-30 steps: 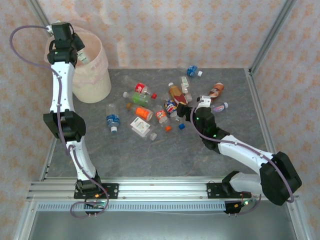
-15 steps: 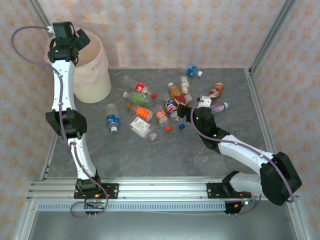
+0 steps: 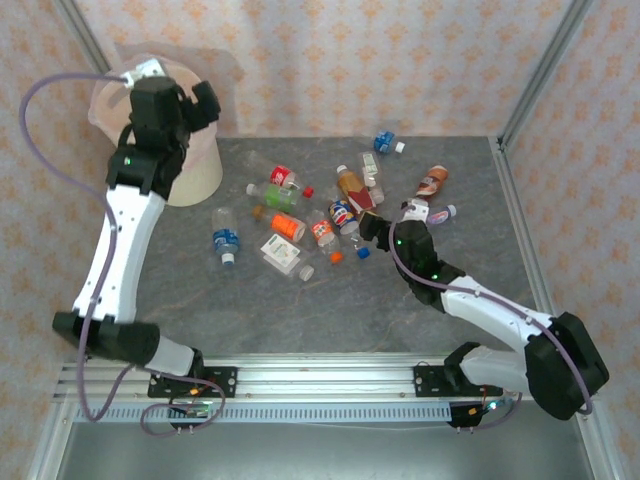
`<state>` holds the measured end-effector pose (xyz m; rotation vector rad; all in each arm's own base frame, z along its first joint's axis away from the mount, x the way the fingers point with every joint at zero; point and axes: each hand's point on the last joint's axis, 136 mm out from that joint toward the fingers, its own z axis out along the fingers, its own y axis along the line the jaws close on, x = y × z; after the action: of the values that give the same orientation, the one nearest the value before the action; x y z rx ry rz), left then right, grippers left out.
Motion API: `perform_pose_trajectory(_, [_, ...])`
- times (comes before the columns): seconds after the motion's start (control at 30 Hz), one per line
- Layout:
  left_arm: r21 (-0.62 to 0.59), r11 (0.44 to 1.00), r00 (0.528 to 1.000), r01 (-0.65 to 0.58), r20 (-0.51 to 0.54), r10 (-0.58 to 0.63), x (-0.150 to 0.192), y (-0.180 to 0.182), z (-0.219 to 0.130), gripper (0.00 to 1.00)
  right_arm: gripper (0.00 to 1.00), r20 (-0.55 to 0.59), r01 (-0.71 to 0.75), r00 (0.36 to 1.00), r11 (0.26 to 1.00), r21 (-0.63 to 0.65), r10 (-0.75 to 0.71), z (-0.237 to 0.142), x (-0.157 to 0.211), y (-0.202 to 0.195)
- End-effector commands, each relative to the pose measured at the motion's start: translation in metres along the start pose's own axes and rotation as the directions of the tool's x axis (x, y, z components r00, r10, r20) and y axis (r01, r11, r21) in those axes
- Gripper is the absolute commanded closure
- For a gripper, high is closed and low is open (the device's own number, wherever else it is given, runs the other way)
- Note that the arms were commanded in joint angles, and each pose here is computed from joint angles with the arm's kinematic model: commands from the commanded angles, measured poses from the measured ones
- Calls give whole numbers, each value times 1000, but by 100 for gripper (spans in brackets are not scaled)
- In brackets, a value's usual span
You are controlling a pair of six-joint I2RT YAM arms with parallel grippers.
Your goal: Put the plastic bottles in the bin
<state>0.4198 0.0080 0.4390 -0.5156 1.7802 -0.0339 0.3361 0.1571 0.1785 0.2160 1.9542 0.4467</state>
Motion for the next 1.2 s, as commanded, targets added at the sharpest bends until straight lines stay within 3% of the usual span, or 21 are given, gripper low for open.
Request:
perform_pose_trajectory(0.0, [-15,998,997,66,-32,-67,39,-1,-2,0,1,5,-33,999,999,-29,33,-3,-1,1])
perform_pose_trajectory(0.13, [-20,998,988,59,-139,-61,98,-3,-13,0,1,-39,-23,999,999,-47,22,-1,4,7])
perform_pose_trajectory(0.27, [-66,996,958,-58,-284,37,157,19,-5,0,1,-42,-38,998,999,-15,38,5,5,3])
perform_pose_trajectory(0.4, [11,988,865,-156,-482,142,218,31,0,0,1,-103,16,994,999,-43,-20,14,16,12])
perform_pose_trajectory(0.57, [-54,978,758,-204,-641,123,271,73,13,0,1,-95,4,995,999,-52,-9,20,15,15])
perform_pose_trajectory(0.7, [-135,951,709,-277,-697,107,294,107,27,0,1,-89,6,996,999,-43,-10,21,14,14])
perform_pose_trajectory(0.9, [-40,949,618,-313,-767,172,329,101,52,2,1,-74,-5,997,1000,-22,4,19,15,8])
perform_pose_trajectory(1.17, [4,967,569,-256,-807,154,374,102,77,5,1,-80,5,997,1000,-17,-6,20,15,7])
